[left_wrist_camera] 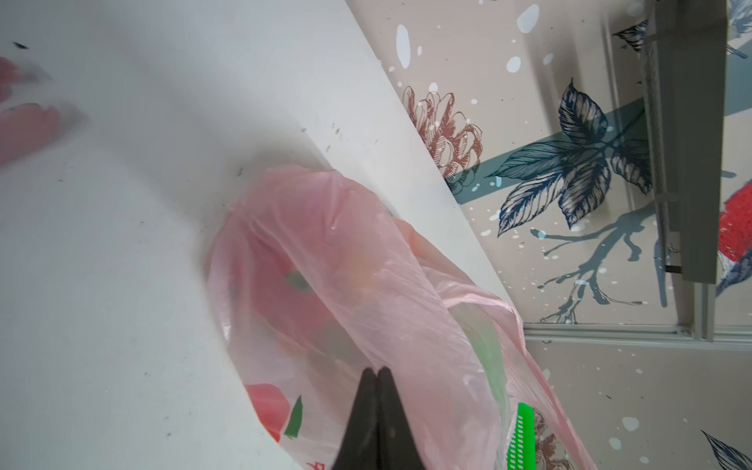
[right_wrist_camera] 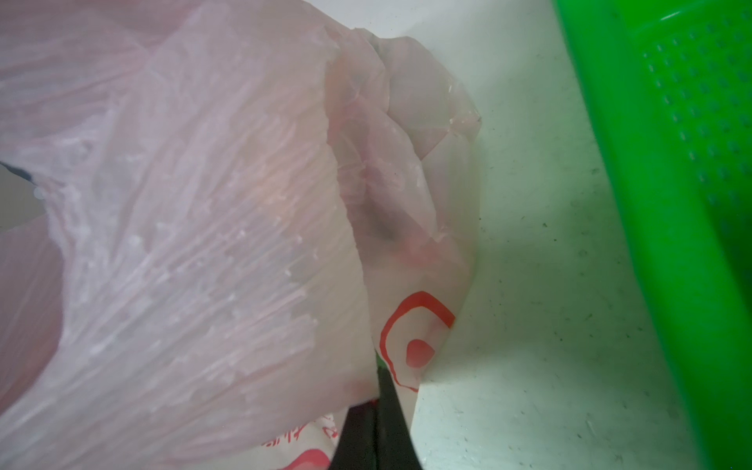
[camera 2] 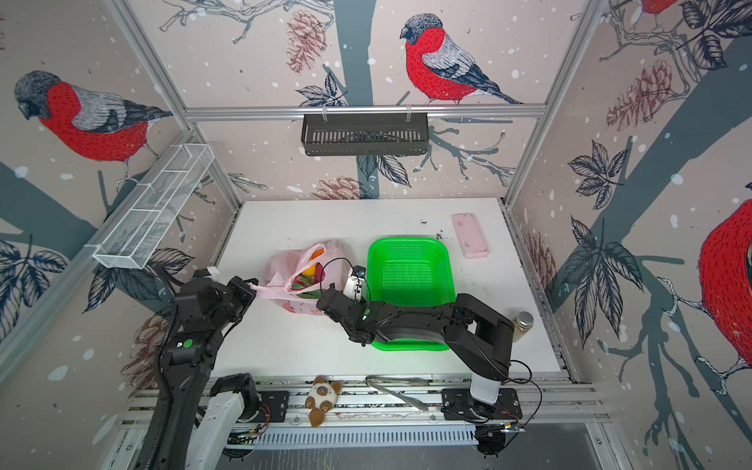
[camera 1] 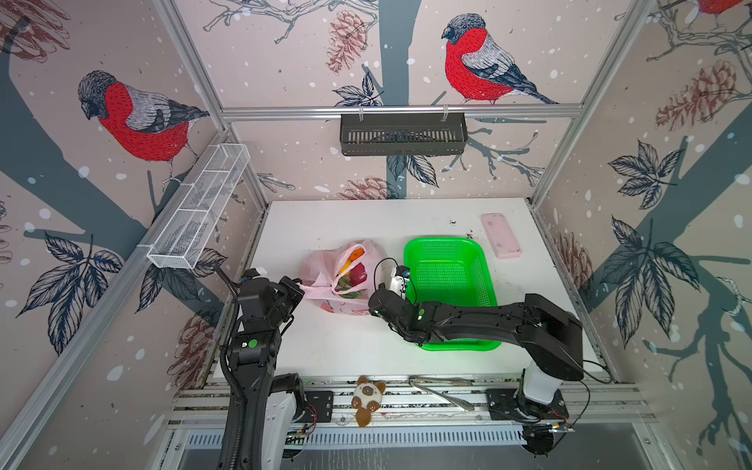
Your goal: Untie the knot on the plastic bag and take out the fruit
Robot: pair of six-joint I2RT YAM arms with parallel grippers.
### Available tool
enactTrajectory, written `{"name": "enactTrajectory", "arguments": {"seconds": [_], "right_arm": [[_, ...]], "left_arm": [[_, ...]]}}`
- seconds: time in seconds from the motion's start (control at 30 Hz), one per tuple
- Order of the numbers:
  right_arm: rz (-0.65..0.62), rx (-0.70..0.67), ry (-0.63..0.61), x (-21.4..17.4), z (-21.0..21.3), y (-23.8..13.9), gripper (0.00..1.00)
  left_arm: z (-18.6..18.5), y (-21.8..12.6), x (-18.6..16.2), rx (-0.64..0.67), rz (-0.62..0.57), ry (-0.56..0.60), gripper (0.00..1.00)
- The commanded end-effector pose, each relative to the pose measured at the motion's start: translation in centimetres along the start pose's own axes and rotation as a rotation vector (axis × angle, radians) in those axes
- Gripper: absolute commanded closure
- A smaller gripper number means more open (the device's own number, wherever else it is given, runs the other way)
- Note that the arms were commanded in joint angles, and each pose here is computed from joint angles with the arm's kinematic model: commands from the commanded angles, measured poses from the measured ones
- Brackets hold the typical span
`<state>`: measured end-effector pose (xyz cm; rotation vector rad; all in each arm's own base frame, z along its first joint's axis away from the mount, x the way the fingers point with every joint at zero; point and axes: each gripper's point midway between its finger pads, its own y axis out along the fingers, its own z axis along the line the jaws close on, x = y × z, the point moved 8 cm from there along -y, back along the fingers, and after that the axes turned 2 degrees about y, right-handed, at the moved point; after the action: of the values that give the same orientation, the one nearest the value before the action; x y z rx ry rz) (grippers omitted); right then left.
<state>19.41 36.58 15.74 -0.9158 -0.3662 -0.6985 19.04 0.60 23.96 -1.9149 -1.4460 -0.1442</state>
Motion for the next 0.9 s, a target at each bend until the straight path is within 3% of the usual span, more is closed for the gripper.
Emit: {"name": "enactTrajectory", "arguments": {"seconds": [0.0, 0.27, 0.6, 0.87], "right_arm": [[-0.024, -0.048, -0.009, -0.4, -1.3, 0.4, 0.96], [-0.012, -0.016, -0.037, -0.4, -0.5, 0.3, 0.9], [-0.079, 0.022, -0.144, 1.1, 3.2, -3.0, 0.6], [-0.179, 0.034, -0.244, 2.0, 6.3, -7.1, 0.45]], "left_arm": [[1.1, -0.6, 0.6, 0.095, -0.102, -0.022, 1.0], [1.5, -1.1, 0.1, 0.056, -0.137, -0.024, 1.0], [1.1, -1.1, -0.2, 0.026, -0.125, 0.01, 1.0], [0.7, -1.1, -0.3, -0.003, -0.122, 0.023, 1.0]]}}
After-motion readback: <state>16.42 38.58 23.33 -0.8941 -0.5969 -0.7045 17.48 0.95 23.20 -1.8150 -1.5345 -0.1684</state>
